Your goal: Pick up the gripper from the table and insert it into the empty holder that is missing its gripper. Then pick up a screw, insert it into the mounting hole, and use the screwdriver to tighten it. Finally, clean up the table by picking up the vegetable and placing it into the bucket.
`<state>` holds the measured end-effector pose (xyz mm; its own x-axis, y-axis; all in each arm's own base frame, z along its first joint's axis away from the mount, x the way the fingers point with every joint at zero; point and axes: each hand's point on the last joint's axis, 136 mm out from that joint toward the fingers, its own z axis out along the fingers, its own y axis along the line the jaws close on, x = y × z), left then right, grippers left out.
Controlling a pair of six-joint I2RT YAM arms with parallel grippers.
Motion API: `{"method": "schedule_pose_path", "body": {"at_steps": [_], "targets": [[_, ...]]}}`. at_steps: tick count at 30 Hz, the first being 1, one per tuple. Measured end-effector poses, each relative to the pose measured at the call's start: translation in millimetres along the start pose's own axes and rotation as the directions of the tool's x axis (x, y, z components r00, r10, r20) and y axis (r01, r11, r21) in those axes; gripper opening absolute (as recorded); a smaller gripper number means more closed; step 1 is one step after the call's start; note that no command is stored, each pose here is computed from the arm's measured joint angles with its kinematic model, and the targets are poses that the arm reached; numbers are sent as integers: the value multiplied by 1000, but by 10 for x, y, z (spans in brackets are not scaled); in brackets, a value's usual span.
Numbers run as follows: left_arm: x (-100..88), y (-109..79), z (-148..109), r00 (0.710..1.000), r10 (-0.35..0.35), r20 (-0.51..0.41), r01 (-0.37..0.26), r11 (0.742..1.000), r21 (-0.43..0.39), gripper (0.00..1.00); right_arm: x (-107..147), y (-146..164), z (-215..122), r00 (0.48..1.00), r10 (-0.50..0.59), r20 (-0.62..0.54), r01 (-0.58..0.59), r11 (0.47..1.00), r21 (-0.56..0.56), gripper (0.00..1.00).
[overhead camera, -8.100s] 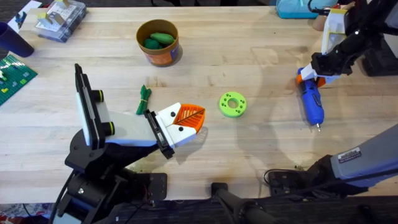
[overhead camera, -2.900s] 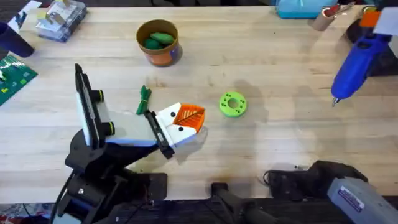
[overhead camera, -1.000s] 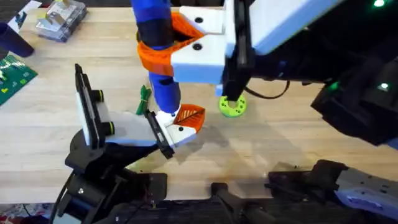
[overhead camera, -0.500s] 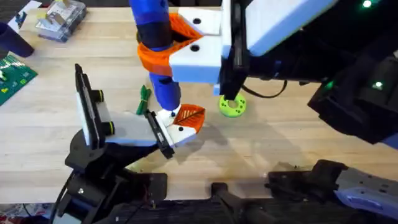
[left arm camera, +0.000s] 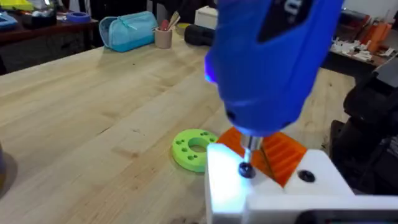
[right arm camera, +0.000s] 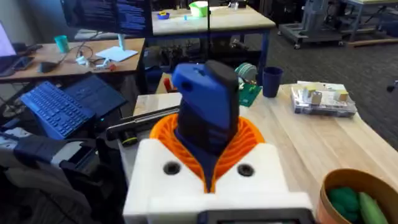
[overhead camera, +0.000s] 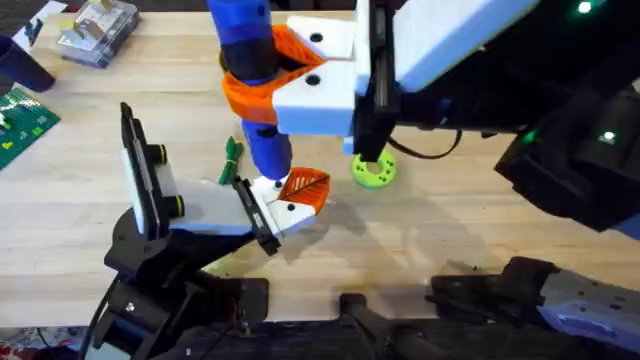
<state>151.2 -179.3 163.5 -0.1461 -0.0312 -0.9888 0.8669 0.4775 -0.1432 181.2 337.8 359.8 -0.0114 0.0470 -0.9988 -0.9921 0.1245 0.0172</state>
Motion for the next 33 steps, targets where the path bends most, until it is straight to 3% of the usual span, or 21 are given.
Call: {"method": "schedule_pose_path", "body": {"at_steps": [33], "targets": [[2,0,0,1000,-4,-1,4,1000,0,18,85,-39,47,1000,15,-19,-15,1000,1,26]]}}
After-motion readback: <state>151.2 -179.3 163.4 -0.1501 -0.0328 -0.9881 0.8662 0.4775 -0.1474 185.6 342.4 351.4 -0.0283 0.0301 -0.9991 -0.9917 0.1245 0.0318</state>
